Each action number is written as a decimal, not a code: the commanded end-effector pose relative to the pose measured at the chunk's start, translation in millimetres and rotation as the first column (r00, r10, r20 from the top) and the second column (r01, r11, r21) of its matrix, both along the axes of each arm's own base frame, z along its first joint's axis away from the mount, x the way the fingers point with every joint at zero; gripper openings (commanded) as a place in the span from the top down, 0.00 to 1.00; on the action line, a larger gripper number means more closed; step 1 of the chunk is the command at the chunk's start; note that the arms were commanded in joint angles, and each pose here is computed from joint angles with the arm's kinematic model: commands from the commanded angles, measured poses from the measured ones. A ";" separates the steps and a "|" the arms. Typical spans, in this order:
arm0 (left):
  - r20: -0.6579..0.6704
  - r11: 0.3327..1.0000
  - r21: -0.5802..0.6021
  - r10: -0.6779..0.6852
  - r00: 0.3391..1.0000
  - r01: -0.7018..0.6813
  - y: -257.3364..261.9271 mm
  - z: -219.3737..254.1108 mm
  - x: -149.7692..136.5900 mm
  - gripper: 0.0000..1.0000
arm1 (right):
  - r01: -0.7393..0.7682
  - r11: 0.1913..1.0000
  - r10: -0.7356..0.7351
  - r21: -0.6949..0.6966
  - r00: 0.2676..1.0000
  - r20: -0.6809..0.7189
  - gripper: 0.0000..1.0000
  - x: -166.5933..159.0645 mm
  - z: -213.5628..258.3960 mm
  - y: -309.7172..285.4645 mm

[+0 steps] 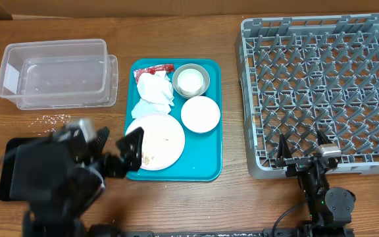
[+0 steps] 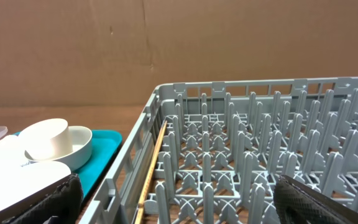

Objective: Sort waste into correct bins and load items into the dishwasher
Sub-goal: 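Move the left gripper over the white plate on the teal tray, then lower the left gripper and grasp the rim of the rice plate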

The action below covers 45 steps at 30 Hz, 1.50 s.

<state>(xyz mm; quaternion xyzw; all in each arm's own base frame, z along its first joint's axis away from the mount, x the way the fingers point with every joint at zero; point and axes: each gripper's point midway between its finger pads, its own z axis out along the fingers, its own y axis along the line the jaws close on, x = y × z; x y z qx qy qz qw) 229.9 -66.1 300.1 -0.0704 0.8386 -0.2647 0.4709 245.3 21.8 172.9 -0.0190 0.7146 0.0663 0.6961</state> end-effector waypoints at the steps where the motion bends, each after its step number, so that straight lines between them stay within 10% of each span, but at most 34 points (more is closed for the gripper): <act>1: -0.108 0.990 0.121 -0.056 0.993 0.069 0.5 1.8 18.0 0.00 | 0.016 1.000 -0.016 -0.004 1.000 0.006 0.00 0.3 -1.4 -3.2; 13: -0.441 0.957 -0.078 -0.285 0.851 0.280 -37.3 -18.0 47.8 0.00 | 0.015 1.000 -0.015 -0.004 1.000 0.006 0.00 0.3 -1.4 -3.1; 24: -0.556 0.917 0.393 0.171 0.814 0.076 -13.3 -62.7 37.2 0.00 | 0.015 1.000 -0.015 -0.004 1.000 0.006 0.00 0.3 -1.4 -3.1; 32: -0.521 0.919 0.366 0.073 0.851 0.145 -55.2 -65.5 53.4 0.00 | 0.015 1.000 -0.015 -0.004 1.000 0.006 0.00 0.3 -1.4 -3.1; 45: -0.689 0.845 0.370 -0.030 0.724 0.387 -106.3 -123.2 36.1 0.00 | 0.015 1.000 -0.015 -0.004 1.000 0.006 0.00 0.2 -1.4 -3.0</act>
